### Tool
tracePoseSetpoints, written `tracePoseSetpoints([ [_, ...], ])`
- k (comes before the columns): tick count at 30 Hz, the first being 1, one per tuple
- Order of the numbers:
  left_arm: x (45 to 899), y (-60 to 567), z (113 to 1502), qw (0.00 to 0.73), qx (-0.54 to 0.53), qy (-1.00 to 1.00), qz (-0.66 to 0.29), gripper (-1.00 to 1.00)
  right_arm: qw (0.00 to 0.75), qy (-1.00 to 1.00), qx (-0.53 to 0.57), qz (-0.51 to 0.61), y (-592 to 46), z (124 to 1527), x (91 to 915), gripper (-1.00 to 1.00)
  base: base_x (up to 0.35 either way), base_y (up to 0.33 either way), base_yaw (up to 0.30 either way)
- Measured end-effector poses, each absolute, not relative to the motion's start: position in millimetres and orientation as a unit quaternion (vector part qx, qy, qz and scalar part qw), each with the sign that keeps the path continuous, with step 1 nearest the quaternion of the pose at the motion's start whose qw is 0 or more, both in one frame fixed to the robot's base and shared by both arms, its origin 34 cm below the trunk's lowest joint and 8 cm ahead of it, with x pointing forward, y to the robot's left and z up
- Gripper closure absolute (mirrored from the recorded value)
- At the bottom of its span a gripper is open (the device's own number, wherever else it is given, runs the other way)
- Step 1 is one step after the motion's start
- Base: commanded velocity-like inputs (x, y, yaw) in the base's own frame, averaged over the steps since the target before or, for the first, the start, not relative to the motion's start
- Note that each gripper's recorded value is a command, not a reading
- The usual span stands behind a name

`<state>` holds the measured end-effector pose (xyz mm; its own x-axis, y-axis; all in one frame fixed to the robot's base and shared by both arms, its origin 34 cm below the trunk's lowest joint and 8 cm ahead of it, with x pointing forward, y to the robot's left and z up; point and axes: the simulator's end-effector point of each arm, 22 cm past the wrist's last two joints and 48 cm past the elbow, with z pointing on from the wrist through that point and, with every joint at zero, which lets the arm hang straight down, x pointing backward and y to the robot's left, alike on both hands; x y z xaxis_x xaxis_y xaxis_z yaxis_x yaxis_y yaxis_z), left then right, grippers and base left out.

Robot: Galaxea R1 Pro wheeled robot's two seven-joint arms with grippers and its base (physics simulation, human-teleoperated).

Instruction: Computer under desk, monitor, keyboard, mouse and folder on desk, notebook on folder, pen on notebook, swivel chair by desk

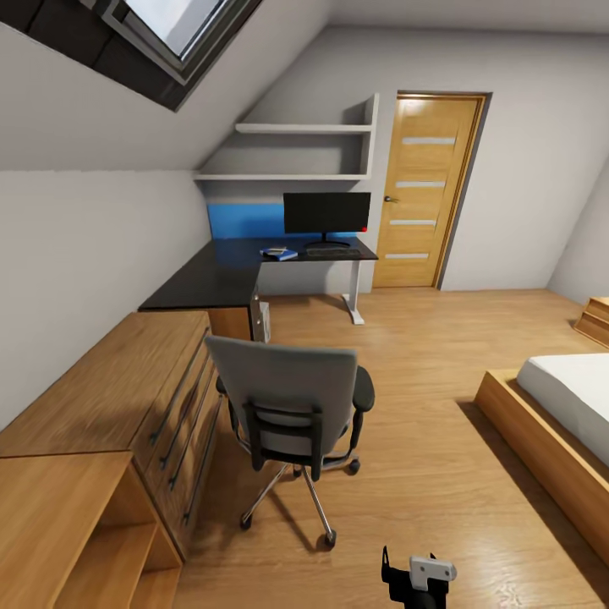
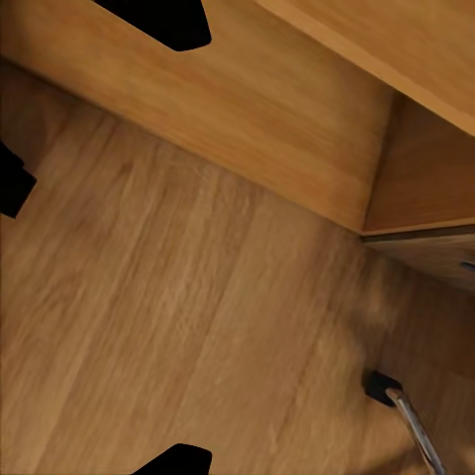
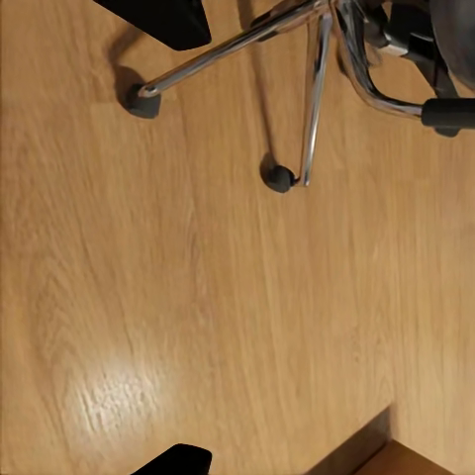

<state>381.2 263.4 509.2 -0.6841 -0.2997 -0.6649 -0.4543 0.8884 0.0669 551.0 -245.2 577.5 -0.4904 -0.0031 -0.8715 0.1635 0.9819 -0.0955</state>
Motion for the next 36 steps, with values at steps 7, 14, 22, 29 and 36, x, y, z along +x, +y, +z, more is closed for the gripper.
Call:
tracePoseSetpoints([
  [7, 381, 266, 498, 0.342, -0.209, 0.909, 0.116, -1.0, 0.507, 0.857, 0.048, -0.081, -243, 567, 551, -1.0, 0.0, 0.0, 0.0],
  [14, 379, 266, 485, 0.341, -0.211, 0.908, 0.119, -1.0, 0.495, 0.865, 0.05, -0.071, -227, 544, 527, -1.0, 0.0, 0.0, 0.0],
  [22, 375, 235, 469, 0.333, -0.213, 0.913, 0.098, -1.0, 0.482, 0.876, 0.015, -0.005, -192, 517, 506, -1.0, 0.0, 0.0, 0.0],
  [29, 368, 233, 454, 0.326, -0.209, 0.916, 0.101, -1.0, 0.479, 0.878, 0.01, 0.006, -189, 502, 500, -1.0, 0.0, 0.0, 0.0],
  [36, 378, 227, 446, 0.336, -0.211, 0.913, 0.091, -1.0, 0.477, 0.879, 0.005, 0.01, -187, 488, 498, -1.0, 0.0, 0.0, 0.0],
])
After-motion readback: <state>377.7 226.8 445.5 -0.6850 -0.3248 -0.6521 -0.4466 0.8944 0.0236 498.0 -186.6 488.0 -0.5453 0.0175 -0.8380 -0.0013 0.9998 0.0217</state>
